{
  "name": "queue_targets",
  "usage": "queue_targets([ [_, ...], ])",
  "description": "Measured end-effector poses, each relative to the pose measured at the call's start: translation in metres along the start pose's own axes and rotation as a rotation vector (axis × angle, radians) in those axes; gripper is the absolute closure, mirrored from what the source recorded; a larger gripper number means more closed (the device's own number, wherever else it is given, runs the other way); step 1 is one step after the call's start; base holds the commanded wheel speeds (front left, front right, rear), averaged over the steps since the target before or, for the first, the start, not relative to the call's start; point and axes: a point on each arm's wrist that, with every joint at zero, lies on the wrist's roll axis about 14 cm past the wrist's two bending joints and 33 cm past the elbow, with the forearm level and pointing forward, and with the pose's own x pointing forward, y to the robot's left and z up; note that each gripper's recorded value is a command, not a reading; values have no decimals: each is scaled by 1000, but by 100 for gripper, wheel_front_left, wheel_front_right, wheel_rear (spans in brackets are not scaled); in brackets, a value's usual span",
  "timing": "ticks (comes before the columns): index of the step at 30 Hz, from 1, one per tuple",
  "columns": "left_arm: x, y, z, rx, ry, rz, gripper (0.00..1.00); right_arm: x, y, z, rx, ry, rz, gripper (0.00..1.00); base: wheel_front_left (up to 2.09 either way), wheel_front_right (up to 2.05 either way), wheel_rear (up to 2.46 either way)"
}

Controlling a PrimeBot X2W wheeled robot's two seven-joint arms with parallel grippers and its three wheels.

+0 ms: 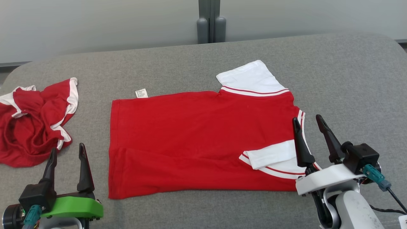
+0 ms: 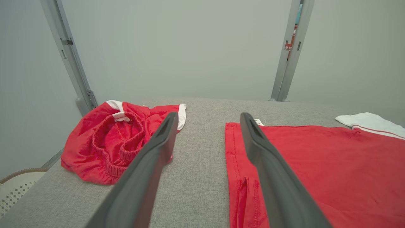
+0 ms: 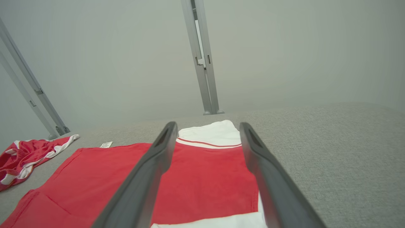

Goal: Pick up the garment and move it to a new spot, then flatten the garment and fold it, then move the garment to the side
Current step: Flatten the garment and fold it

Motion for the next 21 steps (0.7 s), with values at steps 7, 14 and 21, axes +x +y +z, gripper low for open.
queue_targets([
  [7,-1,-1,-6,6,20,3,0,-3,5,-4,-2,11,6,0,0,0,0],
  [14,-1,0,-10,18,32,1,0,-6,3,-12,-12,37,-1,0,0,0,0],
  [21,-2,0,-9,19,29,2,0,-8,3,-13,-16,41,-1,0,0,0,0],
])
